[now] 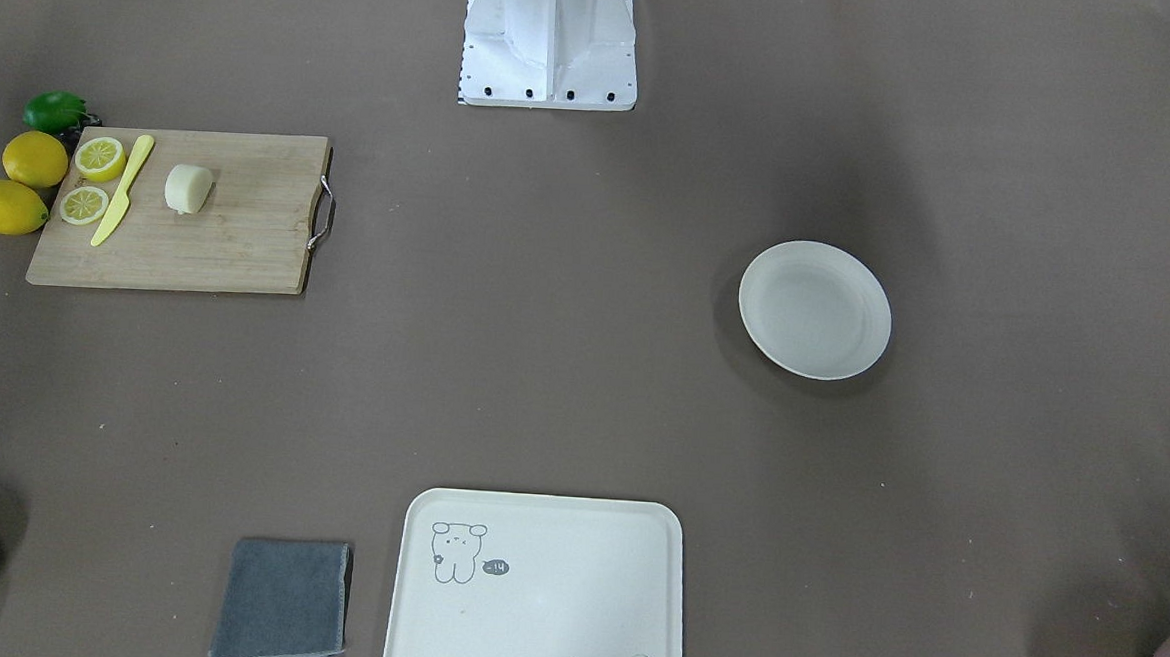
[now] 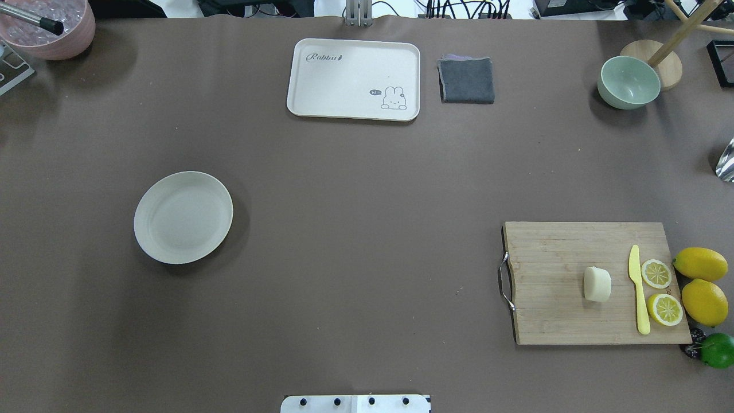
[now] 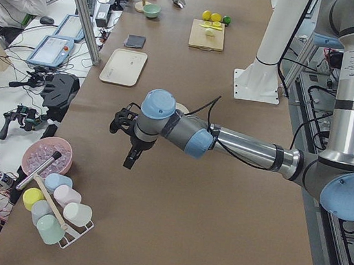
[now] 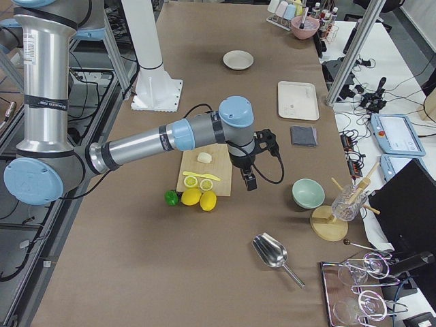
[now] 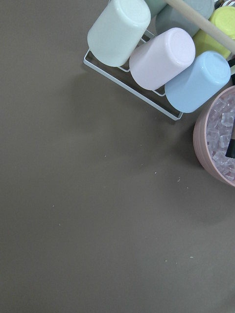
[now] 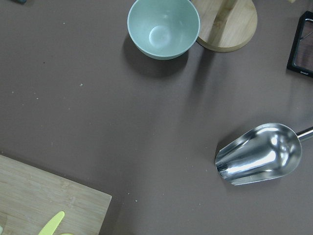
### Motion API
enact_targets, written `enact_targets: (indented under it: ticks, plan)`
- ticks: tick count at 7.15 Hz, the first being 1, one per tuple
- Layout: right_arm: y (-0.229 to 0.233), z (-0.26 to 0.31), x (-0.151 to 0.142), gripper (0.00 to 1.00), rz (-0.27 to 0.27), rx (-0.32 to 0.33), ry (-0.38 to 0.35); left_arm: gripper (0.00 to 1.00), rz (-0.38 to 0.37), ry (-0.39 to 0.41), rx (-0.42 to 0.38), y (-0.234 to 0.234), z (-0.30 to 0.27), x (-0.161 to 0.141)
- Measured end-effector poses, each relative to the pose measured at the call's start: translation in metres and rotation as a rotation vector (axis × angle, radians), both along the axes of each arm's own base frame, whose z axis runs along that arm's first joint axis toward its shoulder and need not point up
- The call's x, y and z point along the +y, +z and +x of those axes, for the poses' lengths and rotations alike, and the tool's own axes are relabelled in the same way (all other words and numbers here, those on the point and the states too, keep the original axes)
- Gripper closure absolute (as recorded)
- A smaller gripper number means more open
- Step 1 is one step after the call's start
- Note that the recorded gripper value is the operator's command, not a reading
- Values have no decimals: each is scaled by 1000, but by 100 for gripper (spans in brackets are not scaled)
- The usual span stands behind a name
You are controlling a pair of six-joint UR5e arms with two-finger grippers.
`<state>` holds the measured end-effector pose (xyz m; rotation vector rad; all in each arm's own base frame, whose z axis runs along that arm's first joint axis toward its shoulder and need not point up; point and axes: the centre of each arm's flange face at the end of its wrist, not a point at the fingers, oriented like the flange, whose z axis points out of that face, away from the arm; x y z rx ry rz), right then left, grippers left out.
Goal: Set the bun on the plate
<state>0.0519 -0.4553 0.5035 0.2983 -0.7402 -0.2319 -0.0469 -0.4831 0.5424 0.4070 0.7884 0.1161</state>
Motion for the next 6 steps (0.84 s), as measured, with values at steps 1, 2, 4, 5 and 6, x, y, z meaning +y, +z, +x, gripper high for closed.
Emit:
enact_targets:
  ticks: [1, 2, 4, 5, 6]
  plan:
    - [2, 7, 5, 0, 4, -5, 10, 2, 13, 1, 5, 6, 0, -1]
    - [5, 10, 10, 0, 9, -19, 15, 2, 20, 1, 6, 9, 1, -4]
    - [8, 7, 13, 0, 6, -43, 39, 2, 18, -5, 20, 1, 9, -9]
    - [5, -7, 10, 0, -30, -58, 57, 2, 5, 12, 35, -8, 31, -17]
    - [-2, -33, 3, 0, -67, -62, 65, 2, -23, 37, 57, -21, 67, -28]
